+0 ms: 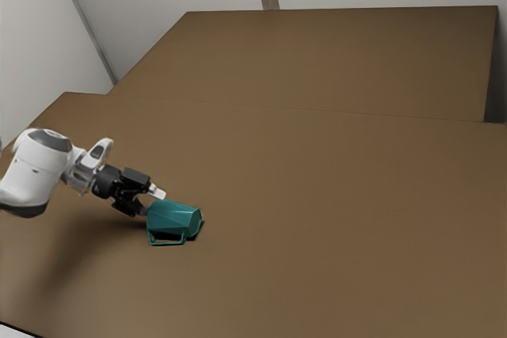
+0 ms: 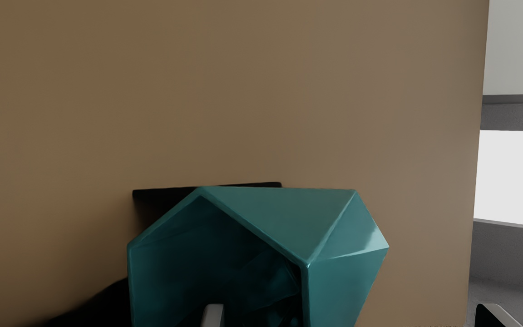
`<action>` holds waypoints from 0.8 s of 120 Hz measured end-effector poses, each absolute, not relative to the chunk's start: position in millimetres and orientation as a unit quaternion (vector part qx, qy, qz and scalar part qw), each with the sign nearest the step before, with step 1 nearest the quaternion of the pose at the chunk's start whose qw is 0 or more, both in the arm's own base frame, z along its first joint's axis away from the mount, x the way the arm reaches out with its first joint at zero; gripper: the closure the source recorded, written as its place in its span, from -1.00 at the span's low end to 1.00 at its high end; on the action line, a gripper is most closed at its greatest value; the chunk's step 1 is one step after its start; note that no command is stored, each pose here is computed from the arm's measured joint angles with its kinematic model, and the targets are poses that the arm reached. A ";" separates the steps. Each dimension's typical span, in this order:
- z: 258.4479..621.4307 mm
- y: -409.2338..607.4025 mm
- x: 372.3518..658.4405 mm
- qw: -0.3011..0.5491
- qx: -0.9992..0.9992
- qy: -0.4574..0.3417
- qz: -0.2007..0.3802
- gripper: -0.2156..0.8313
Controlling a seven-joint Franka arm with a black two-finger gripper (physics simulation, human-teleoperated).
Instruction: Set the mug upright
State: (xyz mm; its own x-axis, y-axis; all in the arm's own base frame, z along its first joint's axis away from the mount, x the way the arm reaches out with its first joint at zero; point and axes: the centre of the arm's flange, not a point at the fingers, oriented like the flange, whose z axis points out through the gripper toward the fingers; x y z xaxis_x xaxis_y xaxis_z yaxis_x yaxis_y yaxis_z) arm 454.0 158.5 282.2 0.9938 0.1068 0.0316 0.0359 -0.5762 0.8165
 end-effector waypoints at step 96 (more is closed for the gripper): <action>270.1 151.3 447.1 0.494 0.864 -0.030 0.091 0.74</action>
State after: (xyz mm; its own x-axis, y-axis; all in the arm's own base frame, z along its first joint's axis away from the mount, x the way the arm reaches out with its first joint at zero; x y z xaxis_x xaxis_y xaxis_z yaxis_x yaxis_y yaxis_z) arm 447.1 151.3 270.1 0.9817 0.0381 0.1864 -0.1412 -0.5109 0.8480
